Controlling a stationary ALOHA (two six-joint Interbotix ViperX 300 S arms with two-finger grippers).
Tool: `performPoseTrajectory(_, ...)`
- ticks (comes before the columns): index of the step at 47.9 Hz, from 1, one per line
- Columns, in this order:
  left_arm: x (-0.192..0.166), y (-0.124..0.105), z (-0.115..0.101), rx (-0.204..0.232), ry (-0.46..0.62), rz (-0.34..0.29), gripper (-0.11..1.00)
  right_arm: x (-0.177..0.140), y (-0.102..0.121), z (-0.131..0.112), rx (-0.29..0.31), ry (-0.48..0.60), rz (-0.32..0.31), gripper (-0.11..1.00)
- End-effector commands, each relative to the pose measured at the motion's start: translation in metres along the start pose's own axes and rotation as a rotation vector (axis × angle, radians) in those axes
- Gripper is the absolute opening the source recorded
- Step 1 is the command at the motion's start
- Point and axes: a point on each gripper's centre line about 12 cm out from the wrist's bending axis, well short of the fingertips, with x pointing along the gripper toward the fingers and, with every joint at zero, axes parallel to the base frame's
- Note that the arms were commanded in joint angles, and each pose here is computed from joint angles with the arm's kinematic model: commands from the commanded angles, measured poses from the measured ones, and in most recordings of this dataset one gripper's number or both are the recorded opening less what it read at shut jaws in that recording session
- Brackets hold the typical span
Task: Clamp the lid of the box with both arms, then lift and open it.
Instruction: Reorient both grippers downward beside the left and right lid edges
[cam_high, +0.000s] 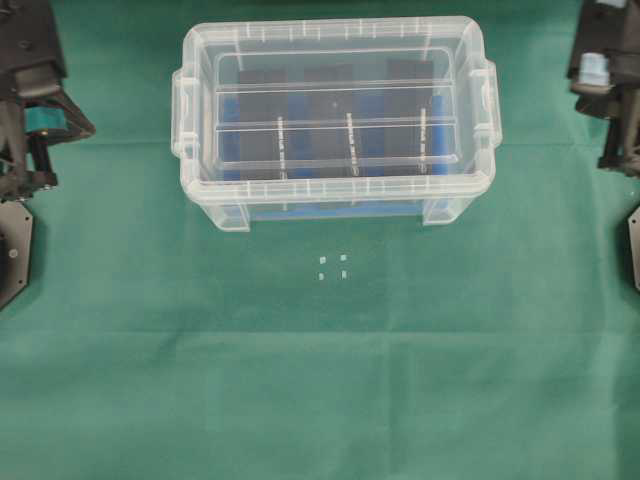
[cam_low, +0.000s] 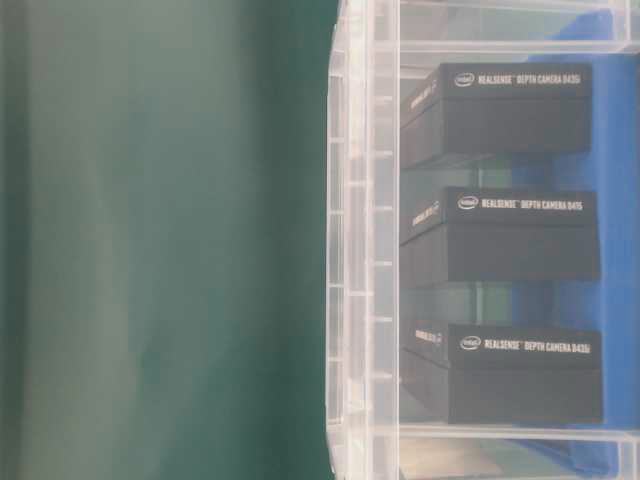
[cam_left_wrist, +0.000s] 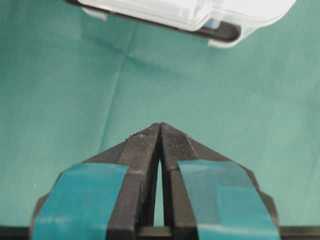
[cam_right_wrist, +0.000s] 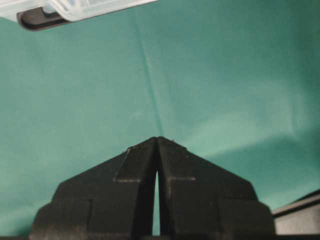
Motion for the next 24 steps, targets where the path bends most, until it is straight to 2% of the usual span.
performPoseTrajectory(1, 0.005, 0.001, 0.003, -0.002, 0.012, 0.001, 0.01, 0.006, 0.000, 0.008, 0.000, -0.020, -0.002, 0.00)
performPoseTrajectory(15, 0.028, -0.001, -0.014, -0.003, 0.052, -0.003, 0.01, 0.037, 0.004, 0.005, -0.015, 0.018, 0.006, 0.00)
performPoseTrajectory(24, 0.039, -0.002, -0.020, -0.004, 0.054, -0.004, 0.01, 0.040, 0.005, 0.003, -0.018, 0.016, 0.008, 0.00)
